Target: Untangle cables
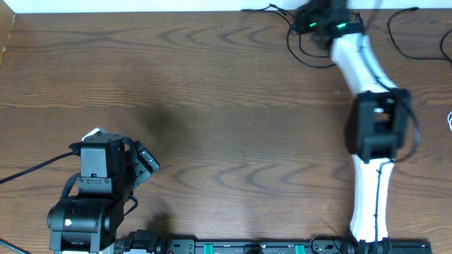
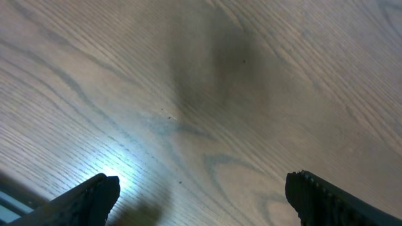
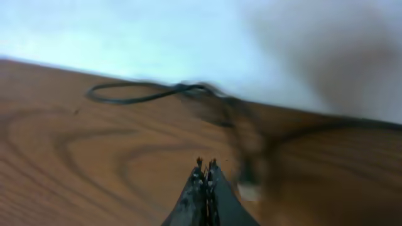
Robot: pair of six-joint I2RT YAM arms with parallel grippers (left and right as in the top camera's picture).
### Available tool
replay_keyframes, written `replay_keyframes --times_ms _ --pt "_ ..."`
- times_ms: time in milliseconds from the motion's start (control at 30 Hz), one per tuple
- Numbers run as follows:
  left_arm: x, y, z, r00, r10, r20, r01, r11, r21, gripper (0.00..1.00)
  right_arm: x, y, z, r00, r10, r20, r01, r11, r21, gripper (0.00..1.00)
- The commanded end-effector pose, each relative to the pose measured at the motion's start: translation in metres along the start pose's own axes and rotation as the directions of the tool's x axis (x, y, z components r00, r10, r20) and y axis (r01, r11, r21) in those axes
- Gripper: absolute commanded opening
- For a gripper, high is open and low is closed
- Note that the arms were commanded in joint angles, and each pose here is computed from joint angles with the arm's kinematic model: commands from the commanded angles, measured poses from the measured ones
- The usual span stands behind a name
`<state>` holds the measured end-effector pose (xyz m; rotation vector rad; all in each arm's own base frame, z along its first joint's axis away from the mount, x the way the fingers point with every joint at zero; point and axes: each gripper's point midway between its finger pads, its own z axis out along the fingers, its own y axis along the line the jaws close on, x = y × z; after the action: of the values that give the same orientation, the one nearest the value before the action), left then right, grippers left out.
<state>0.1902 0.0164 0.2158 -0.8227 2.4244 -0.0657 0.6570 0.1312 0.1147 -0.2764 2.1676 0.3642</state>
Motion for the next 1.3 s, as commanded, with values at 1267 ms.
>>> replay_keyframes --times_ms 1267 --pt "0.000 0.003 0.001 1.000 -0.003 0.003 0.003 1.000 -0.017 0.91 0.031 -0.101 -0.006 0.998 0.036 -0.057 -0.013 0.935 0.353 0.01"
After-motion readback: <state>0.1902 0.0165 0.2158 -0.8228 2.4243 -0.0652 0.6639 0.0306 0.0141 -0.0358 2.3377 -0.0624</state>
